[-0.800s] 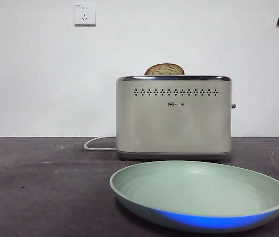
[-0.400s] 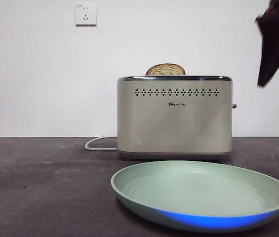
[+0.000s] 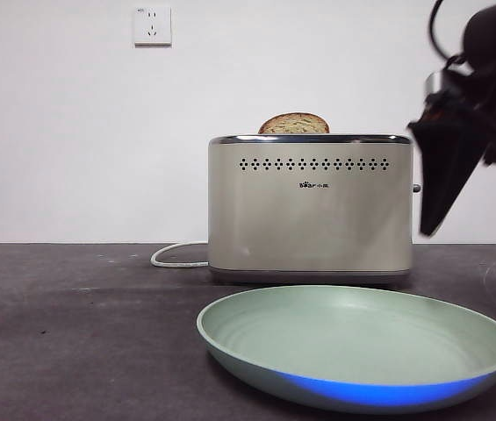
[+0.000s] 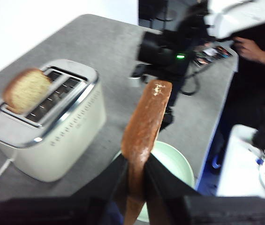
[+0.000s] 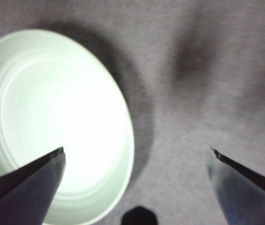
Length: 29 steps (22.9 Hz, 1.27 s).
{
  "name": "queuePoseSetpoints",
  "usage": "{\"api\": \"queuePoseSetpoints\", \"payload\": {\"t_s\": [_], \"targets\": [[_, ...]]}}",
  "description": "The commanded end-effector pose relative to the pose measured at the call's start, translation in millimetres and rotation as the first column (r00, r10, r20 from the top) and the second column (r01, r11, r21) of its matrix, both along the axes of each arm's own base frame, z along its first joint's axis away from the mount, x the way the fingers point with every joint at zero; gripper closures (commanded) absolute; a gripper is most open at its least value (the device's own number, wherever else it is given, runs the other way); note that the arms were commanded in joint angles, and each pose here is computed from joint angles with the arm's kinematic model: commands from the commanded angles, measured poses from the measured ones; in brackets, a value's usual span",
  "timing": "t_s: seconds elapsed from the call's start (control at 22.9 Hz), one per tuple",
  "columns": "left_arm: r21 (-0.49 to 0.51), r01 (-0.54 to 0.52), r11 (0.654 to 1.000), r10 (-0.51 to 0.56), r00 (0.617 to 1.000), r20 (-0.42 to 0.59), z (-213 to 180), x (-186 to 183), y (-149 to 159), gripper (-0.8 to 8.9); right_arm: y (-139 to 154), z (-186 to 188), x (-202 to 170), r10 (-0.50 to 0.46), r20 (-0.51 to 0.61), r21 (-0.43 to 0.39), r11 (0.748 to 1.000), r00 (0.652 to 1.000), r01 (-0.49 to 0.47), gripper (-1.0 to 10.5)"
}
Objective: Take the bread from the toaster,put the bread on the plate,put the plate on the table
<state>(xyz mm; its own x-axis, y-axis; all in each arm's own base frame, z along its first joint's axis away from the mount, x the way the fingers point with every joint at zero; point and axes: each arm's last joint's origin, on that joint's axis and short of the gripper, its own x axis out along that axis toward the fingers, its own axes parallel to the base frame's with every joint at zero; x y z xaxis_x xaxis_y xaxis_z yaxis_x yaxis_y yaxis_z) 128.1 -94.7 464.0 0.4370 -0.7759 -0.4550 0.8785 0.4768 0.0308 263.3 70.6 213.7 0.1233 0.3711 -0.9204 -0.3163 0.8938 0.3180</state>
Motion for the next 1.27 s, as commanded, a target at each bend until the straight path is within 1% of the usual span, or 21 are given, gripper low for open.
{"api": "queuePoseSetpoints", "payload": {"t_s": [0.04,0.13,0.17,0.26,0.35,0.39,0.48,0.52,0.61,0.66,0.7,0.87,1.0,1.09,1.18,1.27], "targets": [[0.018,0.014,1.0,-0.013,1.0,-0.027,-10.6,-5.7,2.4,8.19,10.1,-10.8,4.8,0.024,-0.025,-0.003,1.0,0.999,-0.024,4.5],[0.017,0.009,1.0,-0.008,0.999,-0.051,-16.1,-8.5,4.1,8.19,16.3,-18.1,7.4,0.037,-0.038,-0.005,0.999,0.999,-0.037,4.8],[0.018,0.013,1.0,-0.012,0.998,-0.069,-19.4,-10.7,5.0,8.19,21.2,-24.3,9.3,0.049,-0.05,-0.008,0.999,0.998,-0.05,5.4],[0.028,0.017,0.999,-0.014,0.996,-0.083,-21.3,-14.9,7.0,8.19,27.2,-34.0,12.8,0.064,-0.063,-0.011,0.998,0.996,-0.065,6.1],[0.028,0.016,0.999,-0.014,0.996,-0.085,-20.9,-18.3,9.2,8.19,30.7,-41.3,15.2,0.069,-0.075,-0.016,0.997,0.995,-0.071,6.1],[0.029,0.016,0.999,-0.013,0.996,-0.089,-21.1,-19.4,9.8,8.19,31.6,-44.5,16.2,0.071,-0.082,-0.017,0.997,0.994,-0.073,6.4],[0.031,0.015,0.999,-0.013,0.996,-0.091,-21.2,-20.2,10.4,8.19,32.3,-50.1,18.4,0.071,-0.09,-0.019,0.997,0.993,-0.073,7.7],[0.032,0.016,0.999,-0.013,0.996,-0.094,-21.4,-20.4,10.5,8.19,32.7,-52.8,19.5,0.071,-0.094,-0.02,0.997,0.993,-0.073,7.9],[0.037,0.016,0.999,-0.012,0.995,-0.102,-22.1,-20.7,10.7,8.19,32.9,-54.9,20.3,0.071,-0.097,-0.021,0.997,0.993,-0.073,8.0],[0.038,0.017,0.999,-0.013,0.994,-0.105,-22.3,-20.8,10.7,8.2,33.0,-54.8,20.6,0.071,-0.094,-0.021,0.997,0.993,-0.073,8.7],[0.034,0.017,0.999,-0.013,0.994,-0.11,-22.3,-20.9,10.7,8.2,33.1,-54.8,20.8,0.071,-0.091,-0.02,0.997,0.993,-0.073,9.7],[0.001,0.045,0.999,-0.044,0.988,-0.149,-22.4,-20.8,9.0,8.2,33.1,-54.3,21.0,0.071,-0.087,-0.018,0.997,0.994,-0.073,9.6],[-0.033,0.062,0.998,-0.067,0.974,-0.215,-24.2,-16.2,4.5,8.21,32.3,-44.8,18.4,0.063,-0.065,-0.012,0.998,0.996,-0.063,9.6],[-0.047,0.065,0.997,-0.075,0.964,-0.255,-26.2,-10.2,0.1,8.21,30.8,-25.9,13.8,0.05,-0.004,0.01,0.999,0.999,-0.05,9.6],[-0.041,0.062,0.997,-0.071,0.959,-0.275,-29.6,-0.4,-6.3,8.21,27.9,-0.1,4.7,0.03,0.076,0.042,0.999,0.997,-0.033,9.6],[-0.051,0.067,0.996,-0.08,0.948,-0.31,-34.3,13.5,-15.8,8.21,24.4,25.6,-8.8,0.024,0.142,0.095,0.995,0.989,-0.038,9.6]]}}
